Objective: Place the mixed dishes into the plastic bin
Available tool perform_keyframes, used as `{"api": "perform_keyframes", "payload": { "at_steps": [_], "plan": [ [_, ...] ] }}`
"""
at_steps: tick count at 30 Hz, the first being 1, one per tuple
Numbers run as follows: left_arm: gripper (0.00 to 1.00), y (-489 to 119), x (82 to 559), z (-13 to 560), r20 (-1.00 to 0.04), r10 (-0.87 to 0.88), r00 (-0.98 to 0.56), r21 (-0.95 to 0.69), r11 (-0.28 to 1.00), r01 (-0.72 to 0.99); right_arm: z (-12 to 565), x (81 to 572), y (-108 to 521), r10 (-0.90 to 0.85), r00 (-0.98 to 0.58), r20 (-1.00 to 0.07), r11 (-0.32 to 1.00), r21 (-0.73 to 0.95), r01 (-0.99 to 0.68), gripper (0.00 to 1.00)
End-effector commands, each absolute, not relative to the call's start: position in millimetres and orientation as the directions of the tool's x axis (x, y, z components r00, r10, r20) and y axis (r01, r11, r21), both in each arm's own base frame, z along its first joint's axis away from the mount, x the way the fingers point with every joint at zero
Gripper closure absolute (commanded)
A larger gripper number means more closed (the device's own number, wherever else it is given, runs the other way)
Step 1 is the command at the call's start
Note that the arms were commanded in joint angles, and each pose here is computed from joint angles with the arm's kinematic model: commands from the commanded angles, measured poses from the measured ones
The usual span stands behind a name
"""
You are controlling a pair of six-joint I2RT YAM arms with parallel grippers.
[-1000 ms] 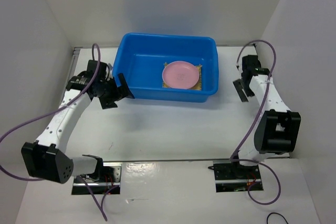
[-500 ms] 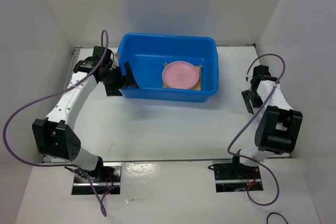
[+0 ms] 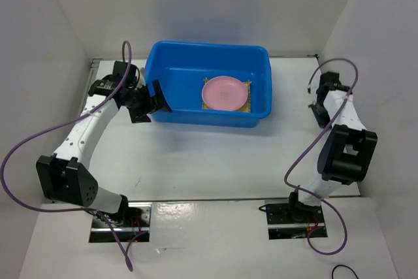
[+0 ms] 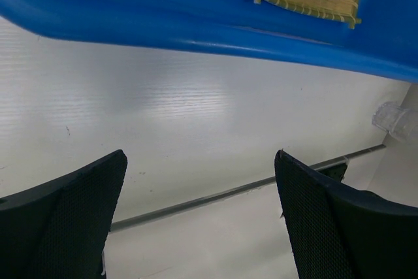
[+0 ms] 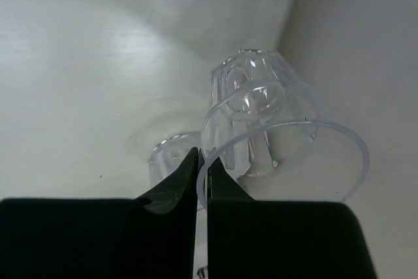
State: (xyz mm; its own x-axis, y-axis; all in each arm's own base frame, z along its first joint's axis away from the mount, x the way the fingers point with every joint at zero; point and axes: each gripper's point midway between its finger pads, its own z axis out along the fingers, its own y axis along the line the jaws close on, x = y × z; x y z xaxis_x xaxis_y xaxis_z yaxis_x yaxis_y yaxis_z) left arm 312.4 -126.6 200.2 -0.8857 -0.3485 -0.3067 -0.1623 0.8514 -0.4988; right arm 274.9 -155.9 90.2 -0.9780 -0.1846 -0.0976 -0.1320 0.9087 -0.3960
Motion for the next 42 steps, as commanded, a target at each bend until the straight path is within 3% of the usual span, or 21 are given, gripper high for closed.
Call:
{"api": "perform_keyframes", "payload": {
  "at_steps": [1, 3, 4, 8, 9, 10, 14, 18, 19, 26, 33, 39, 42],
  "plan": [
    [0.0, -116.0, 310.8, 238.4, -0.405, -0.386, -0.829, -0.514, 0.846, -0.142, 223.4, 344.5, -162.6, -0.294, -0.868, -0.4, 0.86, -0.507, -0.057, 1.0],
    [0.0, -111.8, 305.9, 238.7, -0.408, -0.395, -0.823, -0.515, 0.844, -0.149, 268.6, 370.9, -139.1, -0.375, -0.802, -0.466, 0.848, -0.523, -0.092, 1.0],
    [0.0, -108.0, 302.5, 240.5, -0.415, -0.404, -0.815, -0.517, 0.842, -0.153, 323.2, 393.8, -119.7, -0.426, -0.701, -0.572, 0.842, -0.534, -0.076, 1.0],
    [0.0, -102.9, 296.0, 237.8, -0.415, -0.421, -0.807, -0.514, 0.84, -0.174, 388.6, 437.2, 40.9, -0.62, -0.413, -0.668, 0.785, -0.52, -0.337, 1.0],
    [0.0, -100.6, 297.0, 238.1, -0.409, -0.439, -0.8, -0.519, 0.833, -0.191, 365.3, 444.2, 73.7, -0.671, -0.411, -0.617, 0.738, -0.504, -0.448, 1.0],
    [0.0, -100.3, 293.7, 239.4, -0.407, -0.439, -0.801, -0.519, 0.833, -0.192, 393.8, 443.6, 106.6, -0.683, -0.307, -0.663, 0.713, -0.513, -0.478, 1.0],
    [0.0, -95.7, 286.4, 246.0, -0.417, -0.456, -0.787, -0.521, 0.829, -0.204, 378.4, 432.9, 248.8, -0.762, -0.072, -0.644, 0.519, -0.54, -0.663, 1.0],
    [0.0, -94.0, 264.7, 242.4, -0.398, -0.463, -0.792, -0.519, 0.825, -0.221, 346.8, 429.0, 331.1, -0.747, 0.057, -0.662, 0.408, -0.524, -0.747, 1.0],
    [0.0, -91.9, 260.6, 239.2, -0.395, -0.464, -0.793, -0.509, 0.829, -0.232, 315.7, 434.5, 349.8, -0.761, 0.051, -0.646, 0.375, -0.503, -0.779, 1.0],
    [0.0, -88.1, 229.8, 224.1, -0.351, -0.509, -0.786, -0.516, 0.806, -0.291, 187.9, 437.0, 406.5, -0.82, 0.031, -0.572, 0.229, -0.378, -0.897, 0.98],
    [0.0, -92.2, 217.4, 219.2, -0.315, -0.543, -0.778, -0.546, 0.774, -0.32, 111.4, 446.3, 414.5, -0.874, 0.01, -0.486, 0.187, -0.354, -0.916, 0.97],
    [0.0, -91.0, 213.7, 216.9, -0.303, -0.559, -0.772, -0.543, 0.767, -0.343, 111.9, 447.5, 417.5, -0.87, 0.025, -0.493, 0.177, -0.359, -0.916, 0.84],
    [0.0, -90.9, 213.5, 211.6, -0.296, -0.559, -0.775, -0.539, 0.767, -0.348, 151.3, 447.9, 421.1, -0.832, 0.039, -0.553, 0.213, -0.385, -0.898, 0.61]
  ]
}}
